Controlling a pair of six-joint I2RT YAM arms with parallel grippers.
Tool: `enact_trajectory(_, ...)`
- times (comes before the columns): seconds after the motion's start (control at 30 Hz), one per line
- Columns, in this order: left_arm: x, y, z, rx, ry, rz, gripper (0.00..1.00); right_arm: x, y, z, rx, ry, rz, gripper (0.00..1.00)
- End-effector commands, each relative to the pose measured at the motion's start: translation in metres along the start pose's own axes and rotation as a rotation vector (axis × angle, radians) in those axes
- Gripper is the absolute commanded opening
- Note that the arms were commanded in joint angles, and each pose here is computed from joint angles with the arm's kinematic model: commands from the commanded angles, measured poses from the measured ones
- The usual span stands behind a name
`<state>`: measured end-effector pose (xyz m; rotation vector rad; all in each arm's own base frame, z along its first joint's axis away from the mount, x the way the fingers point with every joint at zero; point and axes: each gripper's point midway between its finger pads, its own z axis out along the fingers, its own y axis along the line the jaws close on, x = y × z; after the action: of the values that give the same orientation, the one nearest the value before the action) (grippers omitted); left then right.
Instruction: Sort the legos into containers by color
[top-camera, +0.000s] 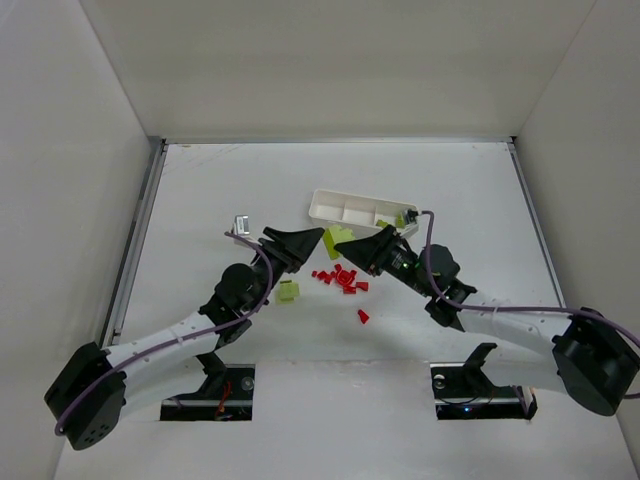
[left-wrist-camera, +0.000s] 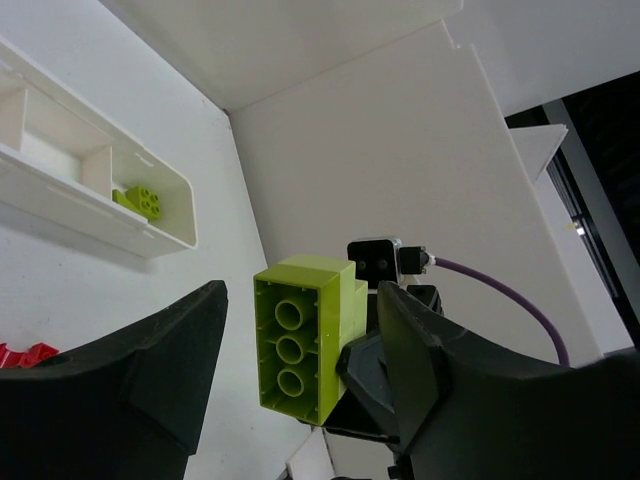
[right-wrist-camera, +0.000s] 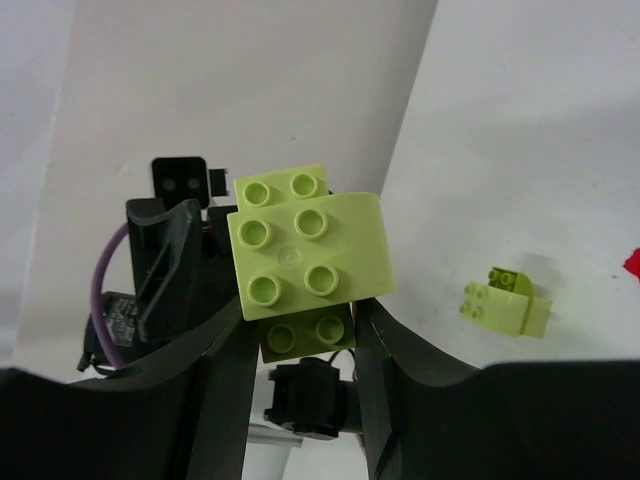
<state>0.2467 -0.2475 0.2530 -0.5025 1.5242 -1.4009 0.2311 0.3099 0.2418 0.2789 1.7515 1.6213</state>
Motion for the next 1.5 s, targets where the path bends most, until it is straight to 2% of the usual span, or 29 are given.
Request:
enact_trajectory(0.0, -0.008, -0.022, -0.001, 0.085, -0.037, -0.039, 0.58, -0.013, 0.032, 0.001, -0.129, -0.039, 0.04, 0.29)
enact_trajectory(0.63, 0.002, -0.033, 0.006, 0.138, -0.012, -0.05, 0.48, -0.011, 0.029, 0.013, -0.182, -0.019, 0.177, 0.3)
enact_trajectory(1.03, 0.002, -0.025, 0.007, 0.115, -0.01, -0.044, 0.29, -0.008, 0.018, 0.019, -0.172, -0.014, 0.203, 0.32)
enact_trajectory(1.17, 0.002, -0.023, 0.008, 0.111, -0.005, -0.041, 0.24, -0.01, 0.012, 0.018, -0.159, -0.023, 0.203, 0.4)
enact_trajectory(1.47, 0.004, -0.016, 0.005, 0.093, 0.001, -0.035, 0.21, -0.011, 0.011, 0.013, -0.164, -0.02, 0.156, 0.62)
